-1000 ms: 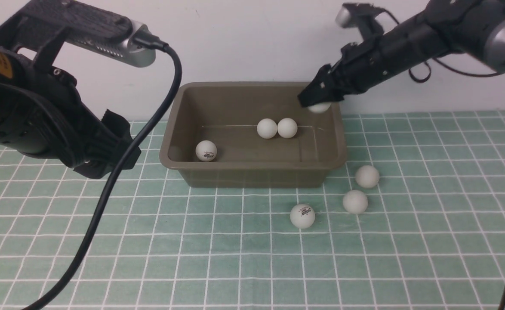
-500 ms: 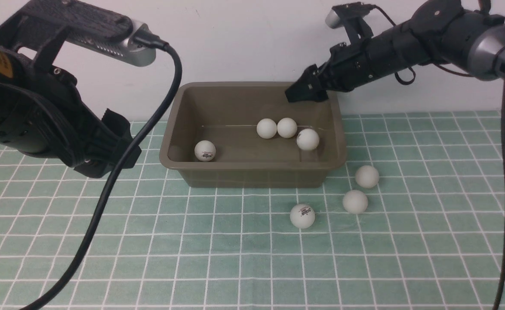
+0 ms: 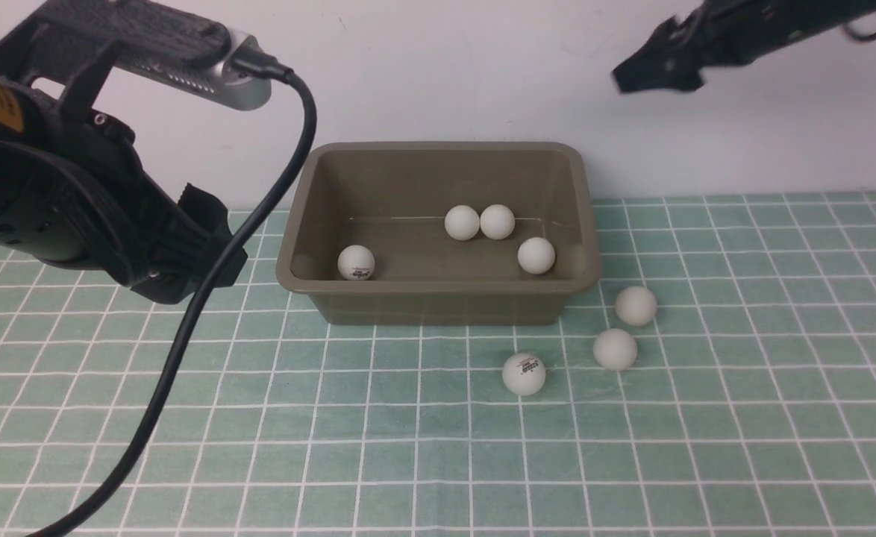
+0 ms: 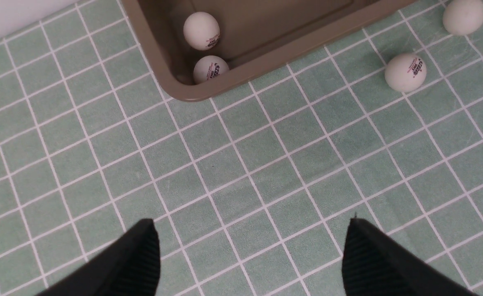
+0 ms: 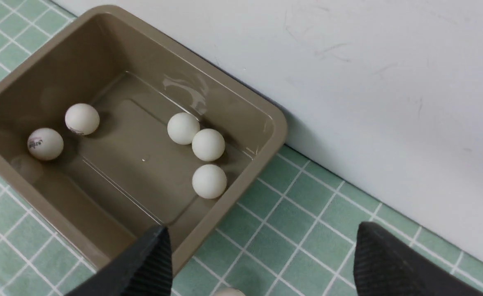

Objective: Put the table tennis balls in the box on the green coffee tablecloth.
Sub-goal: 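Reach for and grasp a ping pong ball on the table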

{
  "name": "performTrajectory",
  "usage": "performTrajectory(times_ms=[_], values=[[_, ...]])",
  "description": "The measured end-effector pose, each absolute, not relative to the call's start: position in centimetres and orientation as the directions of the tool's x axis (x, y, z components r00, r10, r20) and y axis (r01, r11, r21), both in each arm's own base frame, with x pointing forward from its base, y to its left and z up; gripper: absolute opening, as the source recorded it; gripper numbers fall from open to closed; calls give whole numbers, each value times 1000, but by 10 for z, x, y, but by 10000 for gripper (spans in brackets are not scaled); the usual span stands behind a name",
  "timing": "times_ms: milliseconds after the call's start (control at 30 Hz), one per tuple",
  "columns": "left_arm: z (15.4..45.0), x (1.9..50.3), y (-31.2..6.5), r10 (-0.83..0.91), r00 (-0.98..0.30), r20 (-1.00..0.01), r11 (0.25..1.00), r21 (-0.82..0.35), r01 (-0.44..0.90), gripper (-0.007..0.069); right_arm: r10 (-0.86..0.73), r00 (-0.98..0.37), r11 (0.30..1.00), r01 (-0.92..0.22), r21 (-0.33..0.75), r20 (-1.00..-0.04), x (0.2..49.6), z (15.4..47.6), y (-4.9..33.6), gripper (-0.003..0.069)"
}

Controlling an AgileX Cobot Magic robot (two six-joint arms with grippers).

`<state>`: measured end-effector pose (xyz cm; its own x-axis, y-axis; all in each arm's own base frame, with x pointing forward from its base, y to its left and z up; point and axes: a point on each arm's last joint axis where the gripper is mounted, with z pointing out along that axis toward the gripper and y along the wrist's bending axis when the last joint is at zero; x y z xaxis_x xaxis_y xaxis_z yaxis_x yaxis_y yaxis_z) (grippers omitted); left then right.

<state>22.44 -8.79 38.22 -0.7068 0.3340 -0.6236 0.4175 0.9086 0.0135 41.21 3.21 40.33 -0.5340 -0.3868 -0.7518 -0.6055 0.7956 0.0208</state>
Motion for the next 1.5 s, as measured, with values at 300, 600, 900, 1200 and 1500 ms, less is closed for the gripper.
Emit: performTrajectory(times_ms=[300, 600, 900, 1200, 1500], values=[[382, 224, -88, 331, -707, -625, 909, 10, 417, 532, -363, -682, 803, -575, 159, -635, 410, 349, 37, 534], [382, 224, -88, 329, -707, -626, 909, 8, 416, 532, -359, -780, 837, -512, 194, -512, 393, 234, 60, 534], [382, 224, -88, 330, -712, -620, 909, 4, 417, 532, -323, -763, 896, -438, 80, -559, 402, 211, 84, 534], [381, 223, -88, 334, -723, -605, 909, 2, 418, 532, -311, -779, 905, -418, 81, -544, 408, 193, 85, 534], [381, 223, -88, 334, -723, -605, 909, 2, 418, 532, -332, -791, 899, -430, 81, -514, 412, 172, 87, 534]])
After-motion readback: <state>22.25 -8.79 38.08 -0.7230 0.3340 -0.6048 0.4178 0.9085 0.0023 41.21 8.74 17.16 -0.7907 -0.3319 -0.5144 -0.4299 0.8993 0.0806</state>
